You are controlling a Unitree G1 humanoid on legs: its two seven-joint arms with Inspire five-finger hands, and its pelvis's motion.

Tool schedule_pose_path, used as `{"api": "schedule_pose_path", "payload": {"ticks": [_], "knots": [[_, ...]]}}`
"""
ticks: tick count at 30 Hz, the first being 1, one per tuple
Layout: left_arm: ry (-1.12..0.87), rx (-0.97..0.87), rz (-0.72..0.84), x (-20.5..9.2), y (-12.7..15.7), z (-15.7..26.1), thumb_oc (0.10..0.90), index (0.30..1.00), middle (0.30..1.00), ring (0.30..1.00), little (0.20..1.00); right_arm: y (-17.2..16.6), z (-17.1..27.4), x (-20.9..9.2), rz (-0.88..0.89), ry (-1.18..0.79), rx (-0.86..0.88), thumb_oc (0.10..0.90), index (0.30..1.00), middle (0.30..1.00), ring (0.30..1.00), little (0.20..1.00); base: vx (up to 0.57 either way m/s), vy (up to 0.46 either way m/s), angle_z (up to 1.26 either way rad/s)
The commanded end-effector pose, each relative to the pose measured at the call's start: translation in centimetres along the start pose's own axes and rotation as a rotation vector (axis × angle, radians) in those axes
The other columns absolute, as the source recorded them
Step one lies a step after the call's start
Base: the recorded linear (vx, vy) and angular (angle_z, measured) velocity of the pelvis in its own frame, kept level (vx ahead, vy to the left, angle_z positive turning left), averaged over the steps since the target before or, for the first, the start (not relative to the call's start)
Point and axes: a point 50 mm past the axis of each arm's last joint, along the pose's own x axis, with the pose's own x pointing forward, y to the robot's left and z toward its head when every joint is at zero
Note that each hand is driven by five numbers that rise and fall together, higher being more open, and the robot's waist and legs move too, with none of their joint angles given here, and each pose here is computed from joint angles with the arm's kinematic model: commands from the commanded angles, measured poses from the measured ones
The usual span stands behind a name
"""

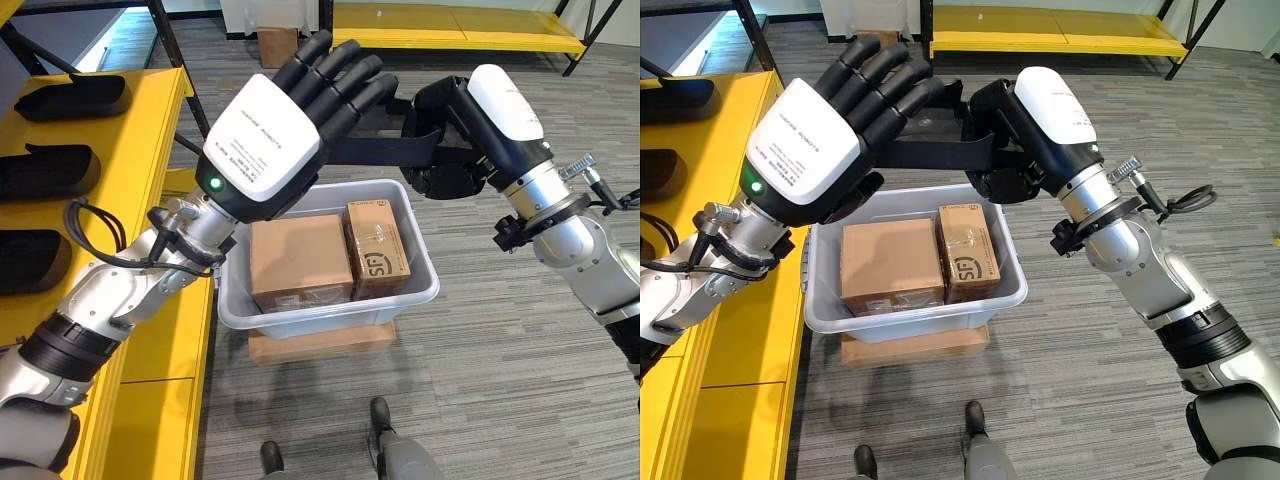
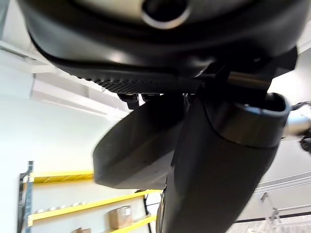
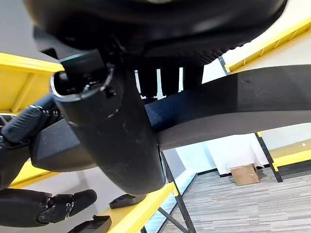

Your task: Move parts from the plastic box to the shelf.

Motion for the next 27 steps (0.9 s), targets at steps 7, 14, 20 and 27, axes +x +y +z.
{"api": "schedule_pose_path", "payload": {"ticks": [7,14,20,27], "knots": [[0.143,-0.029,0.064,-0.5,-0.4,-1.5,0.900,1.000,1.000,1.000,1.000,-2.4,1.9,0.3,-0.195,-0.119,0.077,0.400,0.300,0.300,0.300,0.300,0.00,0.000,0.00],[0.136,-0.046,0.058,-0.2,-0.8,-1.1,0.900,1.000,1.000,1.000,1.000,-2.1,1.9,0.5,-0.195,-0.119,0.086,0.400,0.300,0.300,0.300,0.300,0.00,0.000,0.00],[0.158,-0.054,0.045,-0.2,-1.5,-1.2,0.400,0.300,0.300,0.300,0.300,-1.9,2.1,0.7,-0.193,-0.127,0.091,0.400,0.300,0.300,0.300,0.300,0.00,0.000,0.00],[0.149,-0.066,0.029,-0.1,-1.8,-0.9,0.400,0.300,0.300,0.300,0.300,-1.7,2.2,0.9,-0.197,-0.130,0.114,0.400,0.300,0.300,0.300,0.300,0.00,0.000,0.00]]}}
